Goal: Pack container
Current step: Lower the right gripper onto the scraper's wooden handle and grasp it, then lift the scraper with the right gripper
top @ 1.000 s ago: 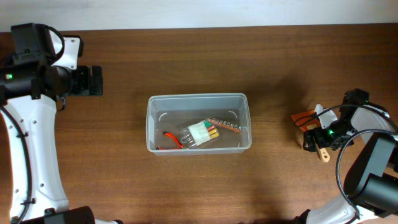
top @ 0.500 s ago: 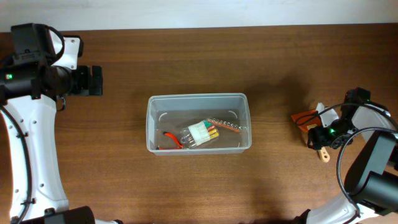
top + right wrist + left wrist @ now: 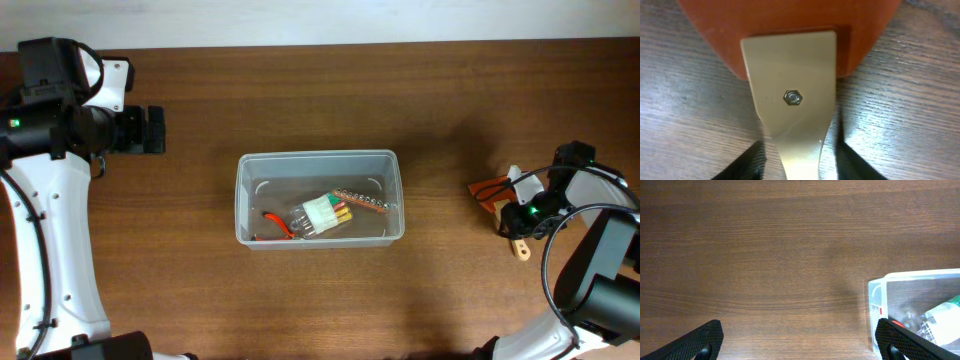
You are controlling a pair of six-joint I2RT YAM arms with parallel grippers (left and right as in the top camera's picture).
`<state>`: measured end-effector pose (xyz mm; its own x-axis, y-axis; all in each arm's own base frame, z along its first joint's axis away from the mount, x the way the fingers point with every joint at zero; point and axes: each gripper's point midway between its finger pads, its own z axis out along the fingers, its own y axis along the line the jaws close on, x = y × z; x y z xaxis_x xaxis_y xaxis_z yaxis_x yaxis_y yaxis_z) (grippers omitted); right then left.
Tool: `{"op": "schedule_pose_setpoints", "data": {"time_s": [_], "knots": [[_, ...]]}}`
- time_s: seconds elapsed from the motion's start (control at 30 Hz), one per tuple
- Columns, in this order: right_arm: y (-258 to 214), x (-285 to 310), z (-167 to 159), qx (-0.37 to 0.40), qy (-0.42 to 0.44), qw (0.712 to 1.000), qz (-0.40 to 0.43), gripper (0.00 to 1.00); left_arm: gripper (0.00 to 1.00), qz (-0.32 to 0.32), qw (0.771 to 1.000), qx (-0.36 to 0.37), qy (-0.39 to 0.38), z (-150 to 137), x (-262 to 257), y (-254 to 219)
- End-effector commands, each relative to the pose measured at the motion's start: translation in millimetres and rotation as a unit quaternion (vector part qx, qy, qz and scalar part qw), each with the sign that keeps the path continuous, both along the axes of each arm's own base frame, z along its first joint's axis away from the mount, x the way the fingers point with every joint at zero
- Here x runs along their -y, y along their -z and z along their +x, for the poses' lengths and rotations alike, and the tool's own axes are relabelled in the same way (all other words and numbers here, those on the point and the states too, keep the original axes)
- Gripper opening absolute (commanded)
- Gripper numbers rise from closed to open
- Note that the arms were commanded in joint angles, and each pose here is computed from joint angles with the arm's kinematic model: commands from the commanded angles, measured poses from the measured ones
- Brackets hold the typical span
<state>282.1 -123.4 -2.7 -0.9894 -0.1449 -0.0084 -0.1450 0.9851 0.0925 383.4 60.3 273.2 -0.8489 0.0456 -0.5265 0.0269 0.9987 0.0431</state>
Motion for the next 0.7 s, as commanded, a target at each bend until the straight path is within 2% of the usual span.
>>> {"op": "schedule_pose_setpoints", "data": {"time_s": [0.0, 0.13, 0.3, 0.67], "knots": [[18.2, -14.8, -12.4, -0.027, -0.002, 0.999, 0.04, 0.39, 0.99, -0.005, 1.0, 0.002, -0.006, -0.2, -0.8, -1.3], [18.2, -14.8, -12.4, -0.027, -0.002, 0.999, 0.04, 0.27, 0.99, -0.005, 1.0, 0.002, -0.006, -0.2, -0.7, -1.2], [18.2, -14.8, -12.4, -0.027, -0.002, 0.999, 0.04, 0.2, 0.99, -0.005, 1.0, 0.002, -0.006, -0.4, -0.7, -1.1], [18.2, -14.8, -12.3, -0.027, -0.001, 0.999, 0.04, 0.16, 0.99, -0.005, 1.0, 0.002, -0.006, -0.4, -0.7, -1.1]]}}
